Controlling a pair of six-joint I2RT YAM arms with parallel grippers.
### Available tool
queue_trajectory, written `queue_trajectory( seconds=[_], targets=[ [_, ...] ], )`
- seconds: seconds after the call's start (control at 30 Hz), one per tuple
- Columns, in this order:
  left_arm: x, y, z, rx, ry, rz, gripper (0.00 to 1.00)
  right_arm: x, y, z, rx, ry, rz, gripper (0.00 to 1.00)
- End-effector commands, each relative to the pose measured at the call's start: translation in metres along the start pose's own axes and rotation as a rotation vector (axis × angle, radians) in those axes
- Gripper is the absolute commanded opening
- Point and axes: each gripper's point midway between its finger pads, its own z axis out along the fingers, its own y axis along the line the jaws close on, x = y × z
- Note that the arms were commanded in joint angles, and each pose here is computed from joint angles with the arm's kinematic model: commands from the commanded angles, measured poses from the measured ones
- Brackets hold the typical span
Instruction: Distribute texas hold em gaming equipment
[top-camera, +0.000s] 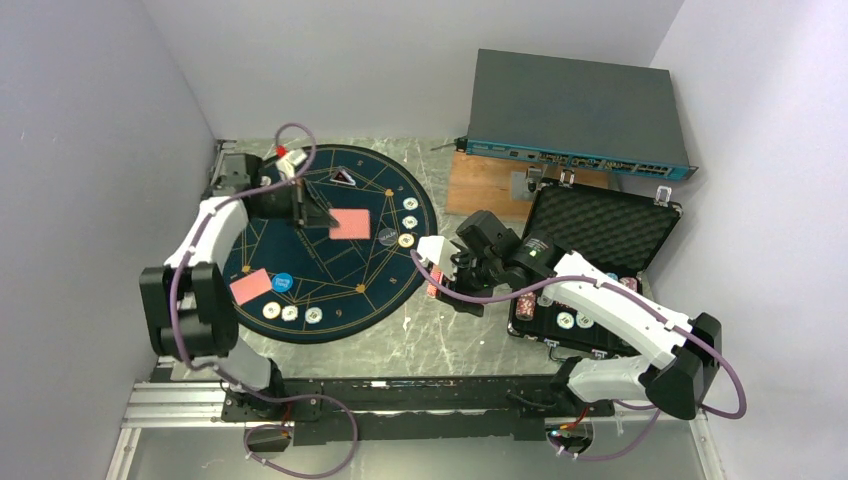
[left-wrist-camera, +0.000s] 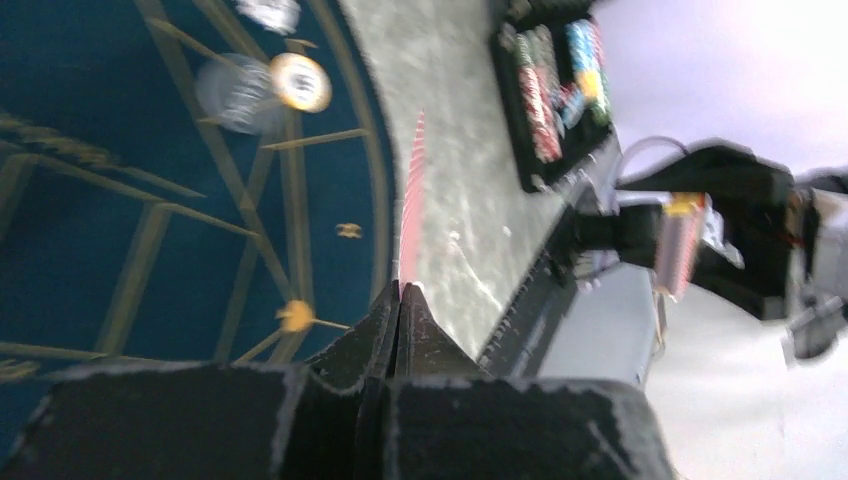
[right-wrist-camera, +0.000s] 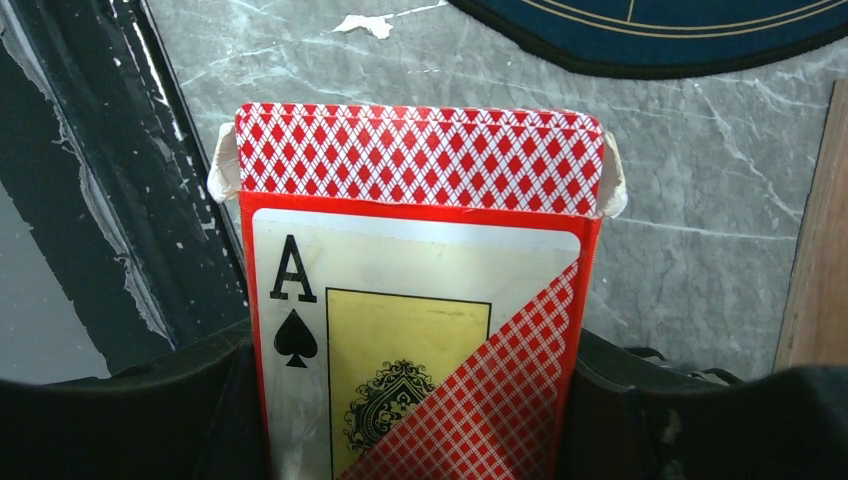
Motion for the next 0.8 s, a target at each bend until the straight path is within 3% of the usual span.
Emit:
queue_trajectory(
  seconds=[0.0, 0.33, 0.77],
  targets=[
    [-0.016, 0.07, -0.045, -0.206, 0.017, 0.017, 0.0, -0.017, -0.007, -0.01, 0.042, -0.081, -0.014, 0.0],
    [-0.058, 0.207, -0.139, -0.586, 0.065, 0.051, 0.0, -0.016, -0.008, -0.009, 0.049, -0.075, -0.021, 0.0],
    [-0.058, 0.296, -0.202, -0.852, 0.179, 0.082, 0.0, -0.01, -0.006, -0.007, 0.044, -0.064, -0.015, 0.0]
  ],
)
